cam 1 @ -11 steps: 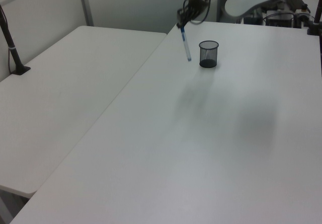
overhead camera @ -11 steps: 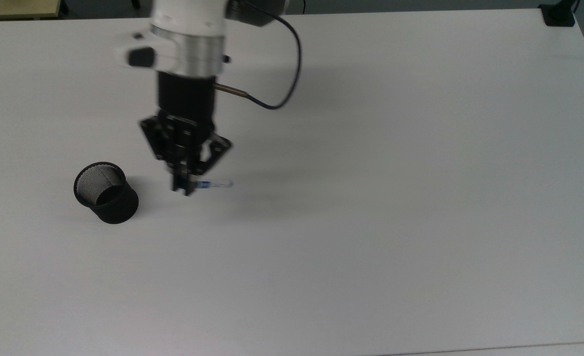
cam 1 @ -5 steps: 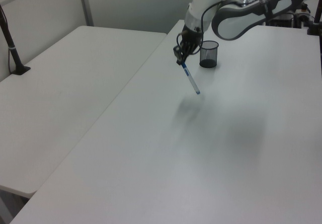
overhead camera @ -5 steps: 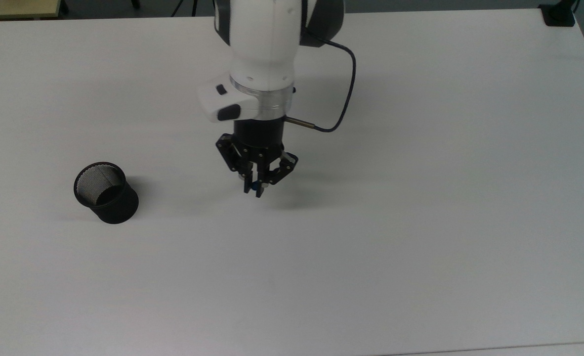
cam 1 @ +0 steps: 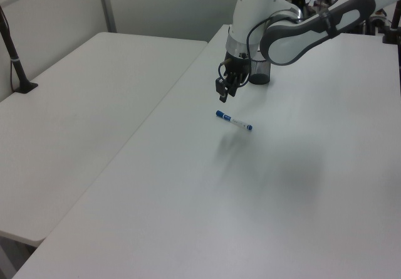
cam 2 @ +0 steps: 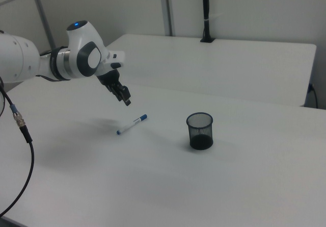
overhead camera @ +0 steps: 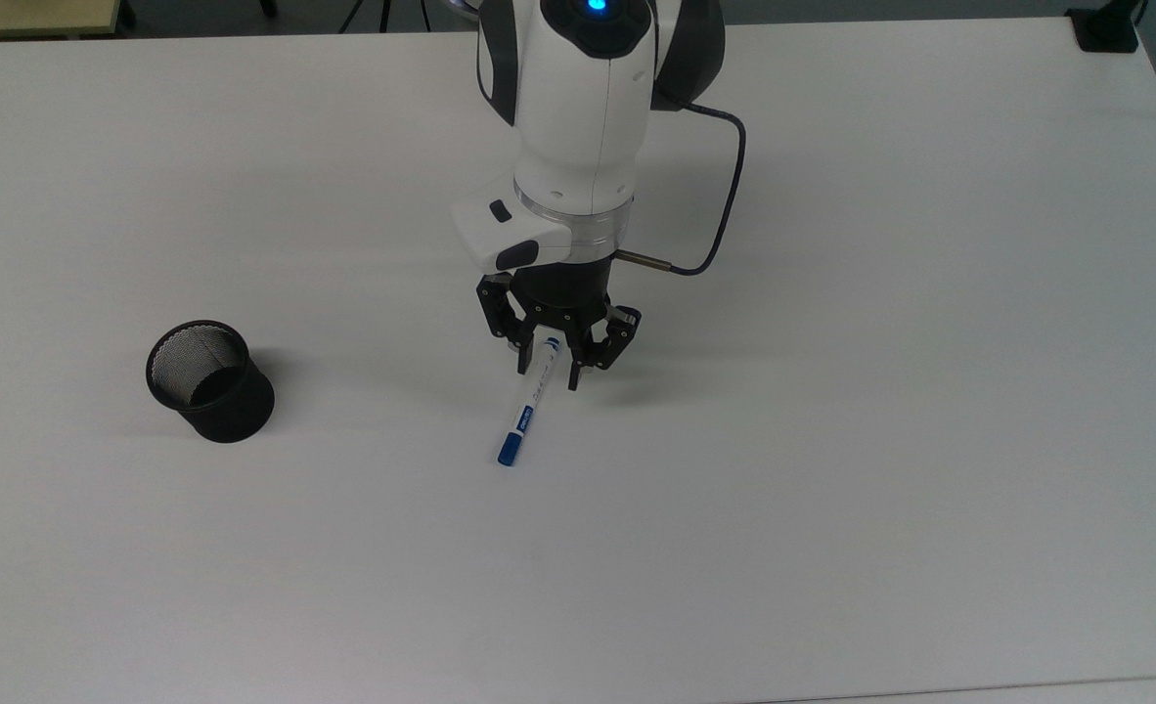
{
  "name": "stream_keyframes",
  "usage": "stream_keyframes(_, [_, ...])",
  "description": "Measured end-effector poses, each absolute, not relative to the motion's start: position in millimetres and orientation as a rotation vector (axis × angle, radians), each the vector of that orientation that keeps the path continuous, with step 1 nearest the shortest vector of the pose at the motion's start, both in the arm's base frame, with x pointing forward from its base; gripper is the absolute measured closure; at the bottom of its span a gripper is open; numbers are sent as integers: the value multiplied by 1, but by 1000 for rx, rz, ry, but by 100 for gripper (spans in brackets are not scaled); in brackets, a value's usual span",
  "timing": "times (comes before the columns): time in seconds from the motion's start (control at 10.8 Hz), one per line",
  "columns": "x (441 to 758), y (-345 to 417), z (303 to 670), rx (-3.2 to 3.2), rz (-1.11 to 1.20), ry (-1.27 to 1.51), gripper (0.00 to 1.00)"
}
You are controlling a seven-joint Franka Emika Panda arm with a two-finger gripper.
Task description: Remove the marker
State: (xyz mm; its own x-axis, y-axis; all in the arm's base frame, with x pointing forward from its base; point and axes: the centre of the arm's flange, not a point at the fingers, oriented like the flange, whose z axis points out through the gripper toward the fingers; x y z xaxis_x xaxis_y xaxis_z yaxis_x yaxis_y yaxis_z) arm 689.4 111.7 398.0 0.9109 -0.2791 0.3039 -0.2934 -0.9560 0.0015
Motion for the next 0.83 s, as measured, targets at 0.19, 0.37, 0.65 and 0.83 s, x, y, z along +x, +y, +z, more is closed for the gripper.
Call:
stream_keyframes(0.19, [687,108,412,3007,395,-470,20])
stream_keyframes(0.37, [666,99,461,2983,277,-450,12])
stream_keyframes(0.65, [620,77,534,3002,106,-228,11])
stream_keyframes(0.83, [592,36,581,3090,63,-124,5])
